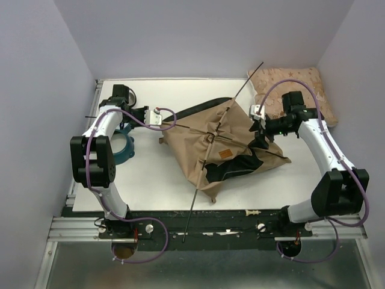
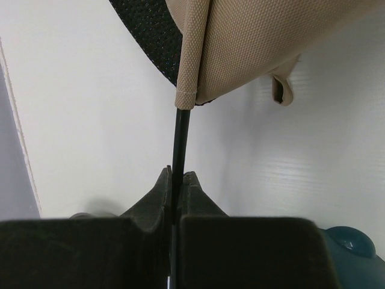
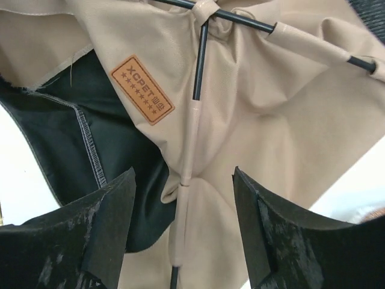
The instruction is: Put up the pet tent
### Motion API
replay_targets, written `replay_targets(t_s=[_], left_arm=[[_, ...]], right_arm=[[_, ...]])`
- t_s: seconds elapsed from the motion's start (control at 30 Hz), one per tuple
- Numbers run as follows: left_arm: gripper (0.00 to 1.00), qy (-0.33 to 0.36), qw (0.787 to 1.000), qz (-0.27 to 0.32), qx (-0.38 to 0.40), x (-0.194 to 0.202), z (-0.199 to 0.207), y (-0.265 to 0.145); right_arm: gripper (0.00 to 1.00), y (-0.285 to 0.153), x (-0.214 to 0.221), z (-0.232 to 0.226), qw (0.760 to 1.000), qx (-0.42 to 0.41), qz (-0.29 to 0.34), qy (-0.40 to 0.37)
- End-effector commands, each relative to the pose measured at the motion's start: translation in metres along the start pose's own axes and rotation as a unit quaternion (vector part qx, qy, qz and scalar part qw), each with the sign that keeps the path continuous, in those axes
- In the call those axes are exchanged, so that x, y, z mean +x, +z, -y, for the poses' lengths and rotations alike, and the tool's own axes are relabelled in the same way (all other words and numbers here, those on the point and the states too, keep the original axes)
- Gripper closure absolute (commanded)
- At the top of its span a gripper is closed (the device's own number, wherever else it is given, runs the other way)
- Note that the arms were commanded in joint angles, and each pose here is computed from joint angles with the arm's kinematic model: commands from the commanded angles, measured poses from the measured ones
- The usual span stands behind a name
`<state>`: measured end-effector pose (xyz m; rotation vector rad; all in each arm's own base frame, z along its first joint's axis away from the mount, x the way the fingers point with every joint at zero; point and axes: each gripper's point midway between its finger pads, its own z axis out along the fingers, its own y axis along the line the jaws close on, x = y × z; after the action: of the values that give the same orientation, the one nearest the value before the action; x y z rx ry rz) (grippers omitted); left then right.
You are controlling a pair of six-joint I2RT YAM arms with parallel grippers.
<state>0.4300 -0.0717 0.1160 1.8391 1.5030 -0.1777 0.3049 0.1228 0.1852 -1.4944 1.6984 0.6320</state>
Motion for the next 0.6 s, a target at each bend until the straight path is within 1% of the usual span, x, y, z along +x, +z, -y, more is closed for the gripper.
replay_targets(t_s=[0.0,0.1,0.2,0.27,0.3,0.4,0.5,0.57], left_arm=[[1.0,0.017,0.999,0.038,-0.013,-0.024,-0.006,-0.007],[1.0,0.014,0.999,0.043,-0.019,-0.026,-0.01,-0.008],[1.0,0.013,0.999,0.042,-0.019,-0.025,-0.01,-0.007],[1.0,0.011,0.999,0.045,-0.02,-0.026,-0.01,-0.007],[1.0,0.019,0.998,0.054,-0.012,-0.038,-0.008,-0.001],[1.0,0.019,0.998,0.063,-0.008,-0.045,-0.004,0.001],[1.0,0.024,0.997,0.073,-0.003,-0.055,0.001,0.004],[1.0,0.016,0.996,0.085,-0.009,-0.064,0.0,0.003]], right_arm=[[0.28,0.022,0.022,0.005,0.999,-0.025,-0.038,0.024],[0.3,0.036,0.035,-0.005,0.996,-0.061,-0.058,0.034],[0.33,0.048,0.044,-0.016,0.995,-0.077,-0.065,0.028],[0.41,0.058,0.046,-0.015,0.995,-0.073,-0.066,0.025],[0.47,0.062,0.044,-0.012,0.995,-0.069,-0.063,0.023],[0.6,0.078,0.026,-0.003,0.997,-0.058,-0.037,0.022],[0.77,0.089,0.01,0.0,0.998,-0.058,-0.022,0.024],[0.83,0.094,0.001,0.002,0.998,-0.059,-0.013,0.028]])
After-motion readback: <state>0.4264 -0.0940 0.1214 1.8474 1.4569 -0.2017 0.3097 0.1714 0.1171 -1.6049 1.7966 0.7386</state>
